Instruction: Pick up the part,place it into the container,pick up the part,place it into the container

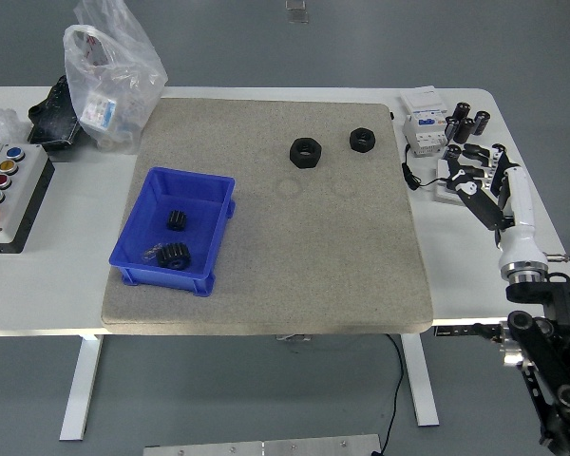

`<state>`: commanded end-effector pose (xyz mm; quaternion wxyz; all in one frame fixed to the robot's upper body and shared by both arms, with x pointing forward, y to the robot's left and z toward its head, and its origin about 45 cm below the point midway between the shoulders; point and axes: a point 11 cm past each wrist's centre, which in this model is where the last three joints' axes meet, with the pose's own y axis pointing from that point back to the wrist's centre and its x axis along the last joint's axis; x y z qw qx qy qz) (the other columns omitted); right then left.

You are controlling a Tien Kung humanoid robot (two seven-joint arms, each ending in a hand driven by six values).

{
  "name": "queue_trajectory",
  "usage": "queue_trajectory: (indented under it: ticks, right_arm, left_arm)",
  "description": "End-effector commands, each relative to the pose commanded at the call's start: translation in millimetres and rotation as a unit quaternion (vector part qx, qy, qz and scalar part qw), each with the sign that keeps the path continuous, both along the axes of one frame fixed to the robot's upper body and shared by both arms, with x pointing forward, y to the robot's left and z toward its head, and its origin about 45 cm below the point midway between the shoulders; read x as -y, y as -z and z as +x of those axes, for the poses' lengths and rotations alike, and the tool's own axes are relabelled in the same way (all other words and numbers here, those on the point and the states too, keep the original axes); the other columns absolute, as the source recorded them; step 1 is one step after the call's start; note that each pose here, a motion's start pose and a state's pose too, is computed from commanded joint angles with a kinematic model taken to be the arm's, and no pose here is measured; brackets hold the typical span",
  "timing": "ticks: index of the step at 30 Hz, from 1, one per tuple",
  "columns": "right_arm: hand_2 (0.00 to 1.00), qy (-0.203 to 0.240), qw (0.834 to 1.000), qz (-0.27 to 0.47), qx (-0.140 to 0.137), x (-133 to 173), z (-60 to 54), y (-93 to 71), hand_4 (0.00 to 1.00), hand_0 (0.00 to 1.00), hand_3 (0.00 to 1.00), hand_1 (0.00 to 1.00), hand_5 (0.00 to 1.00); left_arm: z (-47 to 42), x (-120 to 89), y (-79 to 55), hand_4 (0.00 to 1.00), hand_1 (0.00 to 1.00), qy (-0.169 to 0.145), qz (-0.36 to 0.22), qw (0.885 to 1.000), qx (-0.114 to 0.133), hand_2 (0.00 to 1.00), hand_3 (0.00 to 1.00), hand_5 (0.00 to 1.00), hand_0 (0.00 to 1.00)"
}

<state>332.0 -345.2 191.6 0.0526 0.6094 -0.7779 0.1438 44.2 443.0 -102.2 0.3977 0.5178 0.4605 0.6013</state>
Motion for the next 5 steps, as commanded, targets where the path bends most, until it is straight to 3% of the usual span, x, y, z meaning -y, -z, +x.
queue_trajectory:
  ticks: [5]
  right_arm:
    - [0.673, 0.008, 1.0, 0.025, 0.01, 7.1, -3.3, 0.0, 0.801, 0.566, 0.68, 0.627, 0.378]
  left_arm:
    - [-1.3, -4.7, -1.6, 0.619, 0.553, 0.001, 0.004, 1.0, -0.002, 0.567, 0.698, 0.276, 0.66]
